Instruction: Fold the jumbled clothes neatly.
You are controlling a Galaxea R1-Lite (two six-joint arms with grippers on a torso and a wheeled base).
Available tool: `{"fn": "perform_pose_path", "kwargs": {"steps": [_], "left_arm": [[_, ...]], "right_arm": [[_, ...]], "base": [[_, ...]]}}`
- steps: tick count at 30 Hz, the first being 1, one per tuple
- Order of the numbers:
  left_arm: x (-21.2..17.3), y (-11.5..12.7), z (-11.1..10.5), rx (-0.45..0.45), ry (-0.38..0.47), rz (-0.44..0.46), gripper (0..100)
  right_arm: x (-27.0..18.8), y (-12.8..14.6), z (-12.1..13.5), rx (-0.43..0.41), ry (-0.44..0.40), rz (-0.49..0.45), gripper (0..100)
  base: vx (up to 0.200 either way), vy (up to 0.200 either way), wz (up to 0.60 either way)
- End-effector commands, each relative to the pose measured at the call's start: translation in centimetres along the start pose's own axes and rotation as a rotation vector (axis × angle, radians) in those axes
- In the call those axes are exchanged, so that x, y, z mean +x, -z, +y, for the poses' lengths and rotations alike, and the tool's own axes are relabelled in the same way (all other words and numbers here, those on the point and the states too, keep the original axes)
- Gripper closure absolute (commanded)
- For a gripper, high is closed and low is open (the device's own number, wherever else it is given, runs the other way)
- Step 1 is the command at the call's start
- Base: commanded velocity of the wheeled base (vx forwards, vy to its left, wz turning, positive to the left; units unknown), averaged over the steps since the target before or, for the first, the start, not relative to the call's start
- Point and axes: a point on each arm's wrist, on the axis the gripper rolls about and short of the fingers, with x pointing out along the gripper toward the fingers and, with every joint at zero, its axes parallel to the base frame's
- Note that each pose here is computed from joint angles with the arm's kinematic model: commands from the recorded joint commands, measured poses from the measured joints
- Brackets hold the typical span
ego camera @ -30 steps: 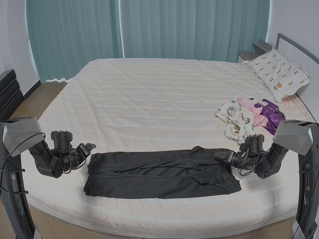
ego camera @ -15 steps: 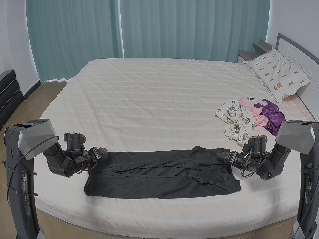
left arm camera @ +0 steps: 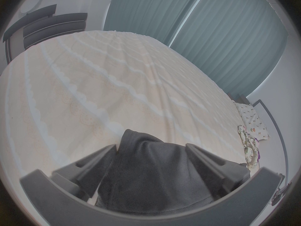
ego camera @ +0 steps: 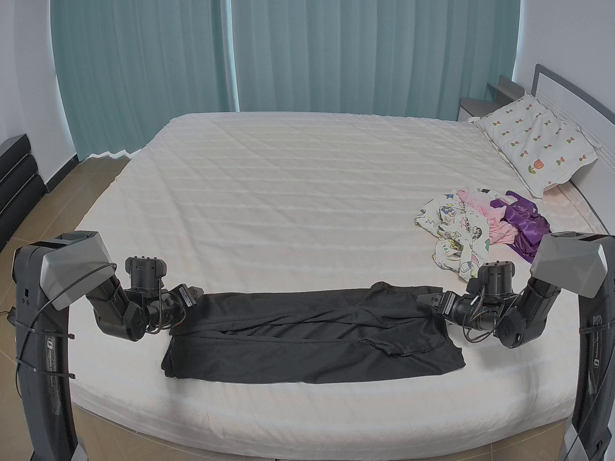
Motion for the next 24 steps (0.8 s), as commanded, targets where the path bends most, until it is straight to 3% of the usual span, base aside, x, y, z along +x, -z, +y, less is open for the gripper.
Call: {"fn": "perform_pose_path", "kwargs": {"steps": [1,10,24], "left_arm": [[0.8,0.2,0.4,-0.005,-0.012,0.009,100],[1.0,-1.0,0.7,-0.022,-0.068,-0.056,100],[1.1,-2.0,1.2,-0.040,-0.072,-0.091,100]], "right_arm": [[0.1,0.1,0.0,-0.001,-0.001,0.003,0],[0.2,0.0,0.0,-0.001,-0.002,0.000,0],[0.1,0.0,-0.2,0.004,0.003,0.000,0]], "base": [[0.000,0.000,0.00],[0.000,0.000,0.00],[0.000,0.000,0.00]]}}
